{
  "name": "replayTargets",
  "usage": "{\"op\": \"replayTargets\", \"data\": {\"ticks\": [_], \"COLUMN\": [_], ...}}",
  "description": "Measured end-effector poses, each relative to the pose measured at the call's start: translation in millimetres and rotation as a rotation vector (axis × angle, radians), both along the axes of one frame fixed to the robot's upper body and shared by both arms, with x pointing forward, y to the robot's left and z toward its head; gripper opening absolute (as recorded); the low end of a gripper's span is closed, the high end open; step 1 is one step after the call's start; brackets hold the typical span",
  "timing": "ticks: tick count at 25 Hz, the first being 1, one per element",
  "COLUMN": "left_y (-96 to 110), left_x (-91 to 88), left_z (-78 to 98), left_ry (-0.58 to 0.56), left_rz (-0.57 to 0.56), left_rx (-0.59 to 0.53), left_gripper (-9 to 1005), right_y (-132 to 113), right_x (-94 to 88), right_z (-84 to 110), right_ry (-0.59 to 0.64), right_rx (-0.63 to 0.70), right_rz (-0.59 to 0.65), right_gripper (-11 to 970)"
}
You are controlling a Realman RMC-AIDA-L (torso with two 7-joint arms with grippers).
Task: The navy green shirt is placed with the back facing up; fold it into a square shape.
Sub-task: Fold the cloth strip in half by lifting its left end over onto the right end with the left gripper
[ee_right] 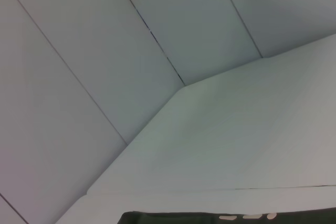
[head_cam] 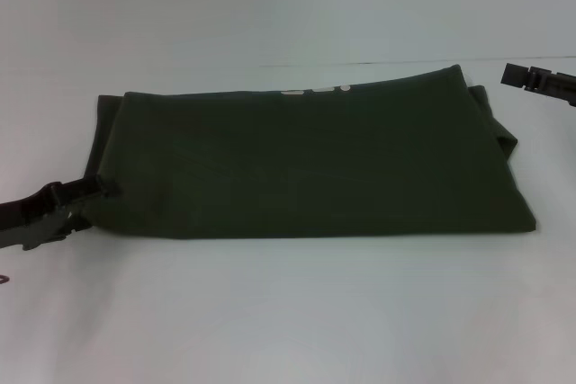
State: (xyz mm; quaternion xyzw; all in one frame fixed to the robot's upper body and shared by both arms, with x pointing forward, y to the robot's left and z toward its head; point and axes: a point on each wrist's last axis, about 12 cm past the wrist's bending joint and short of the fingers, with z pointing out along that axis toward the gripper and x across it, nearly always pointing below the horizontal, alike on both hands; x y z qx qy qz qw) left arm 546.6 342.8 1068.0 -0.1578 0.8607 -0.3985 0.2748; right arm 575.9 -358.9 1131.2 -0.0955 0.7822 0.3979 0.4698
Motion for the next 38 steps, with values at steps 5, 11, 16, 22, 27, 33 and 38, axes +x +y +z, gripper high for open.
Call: {"op": "replayTargets", "data": {"ticks": [5,11,16,22,27,33,38], "left_y": [-1,5,6,4,2,0,-2], "left_x": [-0.6,-6.5,-9.8,-9.8,-8.4,-5.4,-1.5], "left_z": [0.1,-2.6,-7.0,-8.7,-9.0,-9.8,-11.6], "left_ry": [0.001,0.013,0.039,0.046,0.051,0.054,0.054], "left_rz": [-0.015,-0.005,-0.016,-0.023,-0.035,-0.033,-0.022], "left_rx": [0.002,0.022,0.046,0.048,0.056,0.075,0.080], "left_gripper": [885,885,885,885,885,886,886], "right_y": [0,-1,-2,-2,-2,-2,-2], "right_x": [-0.2,-0.7,-0.7,-0.3,-0.4,-0.6,-0.4], "right_z": [-1.1,-2.1,-2.1,-1.6,-1.1,-1.0,-0.4], "right_ry": [0.002,0.005,0.005,0.005,0.001,0.001,0.000], "right_rx": [-0.001,-0.001,-0.002,-0.001,0.003,0.008,0.009], "right_rz": [-0.005,-0.009,-0.010,-0.010,-0.014,-0.016,-0.018], "right_gripper": [917,917,916,916,916,917,917]}}
